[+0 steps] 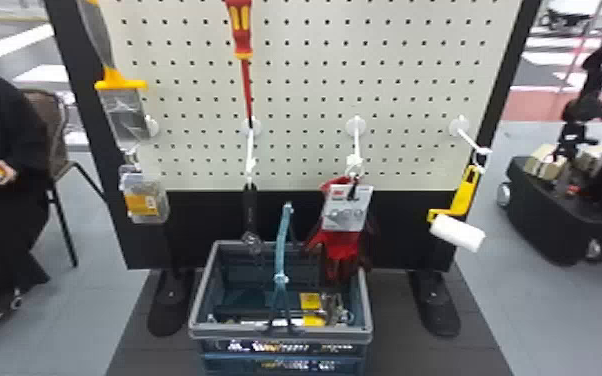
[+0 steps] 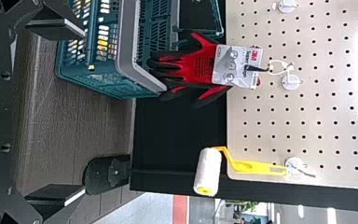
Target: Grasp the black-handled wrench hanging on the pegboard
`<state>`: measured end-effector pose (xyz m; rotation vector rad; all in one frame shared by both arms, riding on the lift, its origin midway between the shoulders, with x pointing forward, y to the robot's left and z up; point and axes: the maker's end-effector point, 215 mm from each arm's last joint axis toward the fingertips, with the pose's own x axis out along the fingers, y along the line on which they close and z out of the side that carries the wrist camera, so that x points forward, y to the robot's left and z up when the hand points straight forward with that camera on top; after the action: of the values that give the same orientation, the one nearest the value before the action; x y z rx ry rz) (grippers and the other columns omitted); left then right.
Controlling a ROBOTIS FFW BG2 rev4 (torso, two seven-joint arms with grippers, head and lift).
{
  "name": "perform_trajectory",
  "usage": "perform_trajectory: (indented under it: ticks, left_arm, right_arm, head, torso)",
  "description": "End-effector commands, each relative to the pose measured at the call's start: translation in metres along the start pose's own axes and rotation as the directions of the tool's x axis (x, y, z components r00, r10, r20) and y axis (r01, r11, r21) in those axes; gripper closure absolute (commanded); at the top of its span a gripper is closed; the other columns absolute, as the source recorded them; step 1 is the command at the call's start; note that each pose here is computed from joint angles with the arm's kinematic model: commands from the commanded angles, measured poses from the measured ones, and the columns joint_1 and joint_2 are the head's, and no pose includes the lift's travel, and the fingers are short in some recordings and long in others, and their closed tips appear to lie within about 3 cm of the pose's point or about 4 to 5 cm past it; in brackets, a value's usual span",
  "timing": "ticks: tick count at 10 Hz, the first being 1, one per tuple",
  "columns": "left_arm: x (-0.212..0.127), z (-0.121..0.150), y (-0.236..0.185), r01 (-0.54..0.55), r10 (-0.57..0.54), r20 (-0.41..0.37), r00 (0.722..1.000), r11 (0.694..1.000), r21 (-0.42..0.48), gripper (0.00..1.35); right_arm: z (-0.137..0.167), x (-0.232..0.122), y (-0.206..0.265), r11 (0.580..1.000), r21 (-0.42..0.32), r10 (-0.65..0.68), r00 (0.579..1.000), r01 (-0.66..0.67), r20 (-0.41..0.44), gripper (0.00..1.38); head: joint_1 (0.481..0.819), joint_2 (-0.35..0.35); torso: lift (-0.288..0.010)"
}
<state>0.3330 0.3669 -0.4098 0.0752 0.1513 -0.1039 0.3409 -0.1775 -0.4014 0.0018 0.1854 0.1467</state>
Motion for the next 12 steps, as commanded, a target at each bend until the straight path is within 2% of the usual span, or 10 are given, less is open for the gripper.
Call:
perform_trajectory:
  ticks: [1, 6, 9, 12]
  left_arm:
    - [-0.001, -0.001, 0.001, -0.003, 0.003, -0.002, 1.0, 1.0, -0.001, 0.2]
    - [0.003, -0.002, -0.005, 0.005, -0.005, -0.004, 1.0, 1.0, -0.016, 0.2]
    - [0.025, 0.004, -0.032, 0.053, -0.051, 0.019, 0.999, 0.995, -0.081, 0.2]
    - [0.066, 0.032, -0.049, 0.113, -0.106, 0.07, 0.992, 0.989, -0.1, 0.2]
  right_arm:
    - [-0.001, 0.0, 0.0, 1.0, 0.002, -0.001, 1.0, 0.001, -0.002, 0.13]
    - [-0.003, 0.0, 0.0, 1.0, 0.004, -0.001, 1.0, 0.001, -0.005, 0.13]
    - [-0.003, 0.0, 0.0, 1.0, 0.004, 0.0, 1.0, 0.0, -0.006, 0.13]
    - [-0.005, -0.002, 0.0, 1.0, 0.005, 0.0, 1.0, 0.0, -0.01, 0.13]
  head:
    - [0.549, 0.0]
    - [0.549, 0.0]
    - [0.549, 0.0]
    - [0.549, 0.0]
  torso:
    - [-0.1]
    - [-0.1]
    - [-0.1]
    - [-0.1]
